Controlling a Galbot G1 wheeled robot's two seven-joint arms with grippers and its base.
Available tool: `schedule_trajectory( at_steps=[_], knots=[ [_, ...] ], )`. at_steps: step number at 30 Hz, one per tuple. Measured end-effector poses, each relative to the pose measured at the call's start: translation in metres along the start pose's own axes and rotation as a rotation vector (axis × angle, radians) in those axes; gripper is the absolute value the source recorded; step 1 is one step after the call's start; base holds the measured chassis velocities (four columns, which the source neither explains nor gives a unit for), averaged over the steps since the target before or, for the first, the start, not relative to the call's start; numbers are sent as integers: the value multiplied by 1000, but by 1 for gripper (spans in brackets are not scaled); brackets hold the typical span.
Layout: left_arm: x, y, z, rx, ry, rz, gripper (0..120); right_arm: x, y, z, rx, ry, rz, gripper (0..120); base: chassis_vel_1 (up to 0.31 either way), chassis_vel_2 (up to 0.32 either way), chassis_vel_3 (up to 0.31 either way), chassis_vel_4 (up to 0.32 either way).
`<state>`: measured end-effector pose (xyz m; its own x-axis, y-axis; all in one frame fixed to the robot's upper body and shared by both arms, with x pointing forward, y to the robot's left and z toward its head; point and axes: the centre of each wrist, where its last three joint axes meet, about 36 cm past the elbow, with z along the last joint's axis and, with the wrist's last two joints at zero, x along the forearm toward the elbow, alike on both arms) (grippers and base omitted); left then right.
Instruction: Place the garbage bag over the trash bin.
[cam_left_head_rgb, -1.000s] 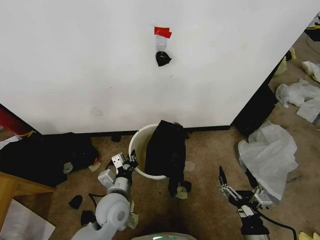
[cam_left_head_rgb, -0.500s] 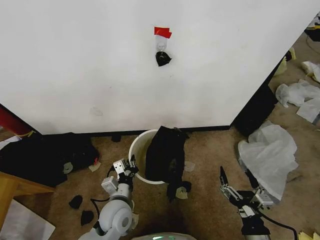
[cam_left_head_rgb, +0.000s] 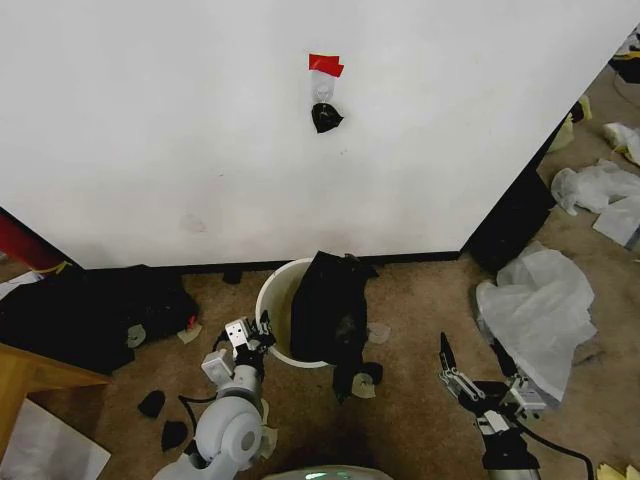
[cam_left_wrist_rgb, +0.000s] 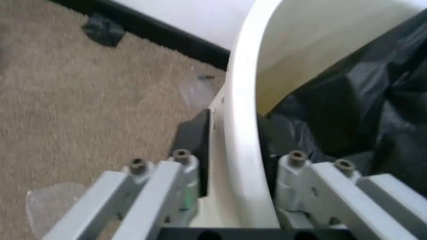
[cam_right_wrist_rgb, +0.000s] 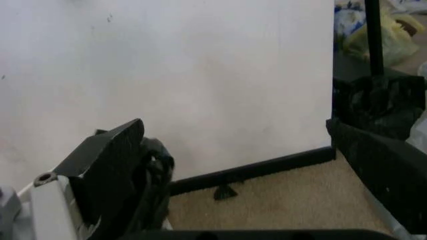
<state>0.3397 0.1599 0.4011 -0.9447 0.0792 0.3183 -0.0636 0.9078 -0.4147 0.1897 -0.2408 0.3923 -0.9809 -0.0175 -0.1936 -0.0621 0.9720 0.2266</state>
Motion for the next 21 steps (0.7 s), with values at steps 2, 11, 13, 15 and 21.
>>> schedule_trajectory(
  at_steps=[2, 11, 13, 15, 21],
  knots=[
    [2, -1, -5, -2, -6, 8, 34, 0, 0, 1, -1, 3, 0, 100, 0, 0, 0, 0],
    [8, -1, -25, -7, -38, 21, 65, 0, -1, 3, -1, 5, 1, 100, 0, 0, 0, 0],
    [16, -6, -35, -11, -63, 47, 74, 1, -1, 4, -2, 9, 4, 100, 0, 0, 0, 0],
    [25, -12, -45, -24, -93, 82, 81, 1, -1, 5, -2, 9, 6, 100, 0, 0, 0, 0],
    [72, -29, -73, -166, -121, 294, 99, -2, -7, 4, 4, 0, 38, 100, 0, 0, 0, 0]
  ],
)
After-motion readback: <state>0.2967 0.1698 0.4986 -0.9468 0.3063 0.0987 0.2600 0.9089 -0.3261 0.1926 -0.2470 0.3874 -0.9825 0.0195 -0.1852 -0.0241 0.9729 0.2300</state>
